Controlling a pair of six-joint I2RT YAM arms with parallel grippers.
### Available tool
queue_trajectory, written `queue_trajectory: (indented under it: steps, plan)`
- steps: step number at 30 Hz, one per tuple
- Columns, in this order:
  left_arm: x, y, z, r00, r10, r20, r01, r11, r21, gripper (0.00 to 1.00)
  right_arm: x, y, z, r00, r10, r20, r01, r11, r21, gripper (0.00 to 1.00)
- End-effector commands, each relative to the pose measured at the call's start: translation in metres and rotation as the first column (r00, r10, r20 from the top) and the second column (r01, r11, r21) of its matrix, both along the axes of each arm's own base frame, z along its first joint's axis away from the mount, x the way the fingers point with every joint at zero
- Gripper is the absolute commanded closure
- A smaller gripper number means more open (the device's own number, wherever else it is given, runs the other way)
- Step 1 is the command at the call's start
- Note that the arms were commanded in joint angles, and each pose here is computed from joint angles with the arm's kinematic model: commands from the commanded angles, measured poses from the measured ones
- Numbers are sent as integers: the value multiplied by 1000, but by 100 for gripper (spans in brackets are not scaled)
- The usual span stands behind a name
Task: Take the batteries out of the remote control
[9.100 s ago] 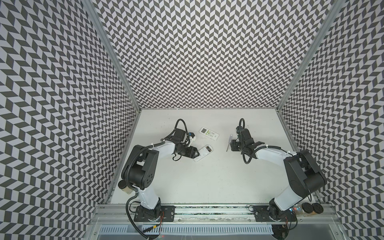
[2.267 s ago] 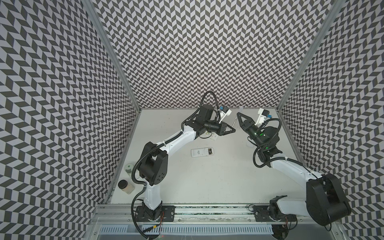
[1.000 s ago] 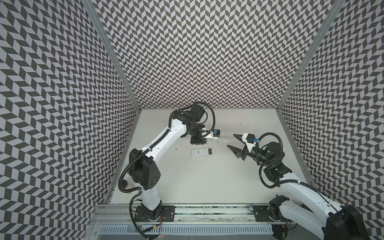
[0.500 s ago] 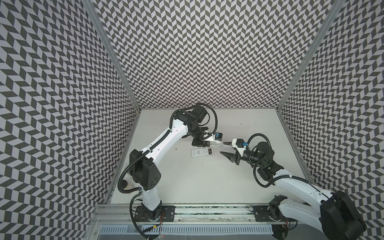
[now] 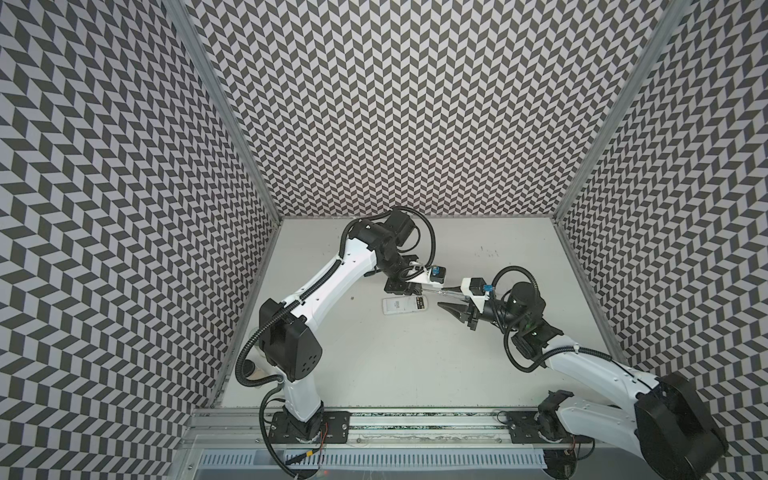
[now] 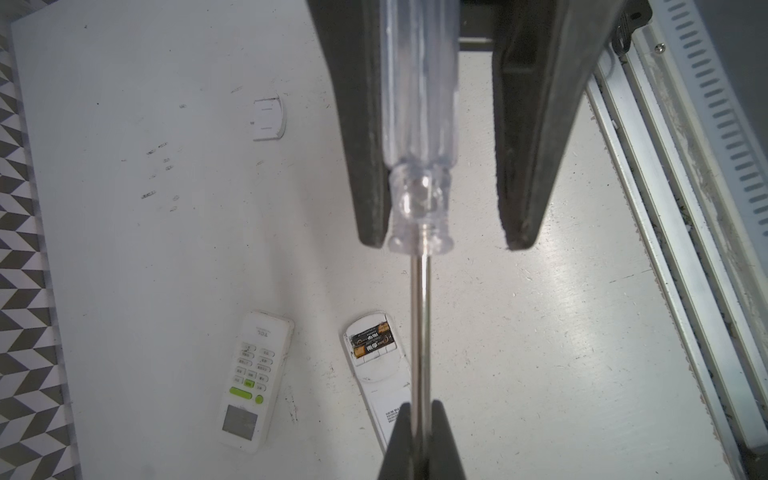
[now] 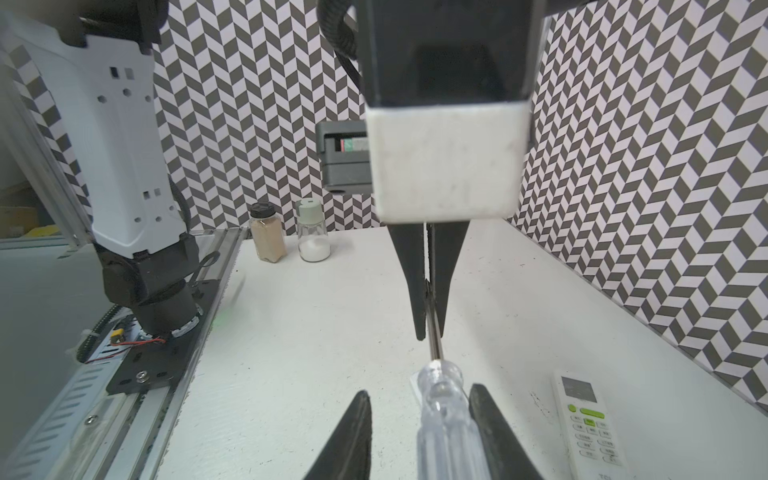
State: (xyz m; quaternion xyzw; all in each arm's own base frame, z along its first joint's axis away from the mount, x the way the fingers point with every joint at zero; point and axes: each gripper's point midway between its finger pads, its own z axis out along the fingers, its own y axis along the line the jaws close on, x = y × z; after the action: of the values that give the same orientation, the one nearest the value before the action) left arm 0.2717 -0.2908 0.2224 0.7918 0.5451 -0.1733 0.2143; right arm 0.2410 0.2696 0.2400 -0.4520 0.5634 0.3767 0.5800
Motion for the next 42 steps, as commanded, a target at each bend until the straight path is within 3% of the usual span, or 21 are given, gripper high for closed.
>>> queue_trajectory:
  steps: [1, 9, 17, 23, 29, 42]
  plan:
    - [-14, -2, 4, 999, -25, -37, 24, 999, -24, 100, -5, 5, 21, 997, 28, 65, -31, 999, 43, 63]
    - [-17, -6, 3, 998, -14, -65, 12, 999, -37, 100, -8, 6, 26, 997, 39, 62, -44, 997, 70, 70]
    - [-20, -6, 3, 997, -13, -79, 10, 999, -34, 100, -2, 4, 24, 997, -1, 71, -4, 998, 70, 68]
    - [-20, -3, 3, 998, -17, -65, 16, 1000, -19, 100, 8, -5, 19, 989, -87, 120, 87, 996, 0, 50]
    - [-22, -2, 1, 997, -34, -67, 32, 999, -24, 100, -2, -7, 18, 990, -66, 124, 67, 998, 1, 43]
    - [-23, -8, 5, 995, -45, -84, 40, 998, -53, 100, -12, 10, 20, 995, 71, 71, -72, 997, 4, 67]
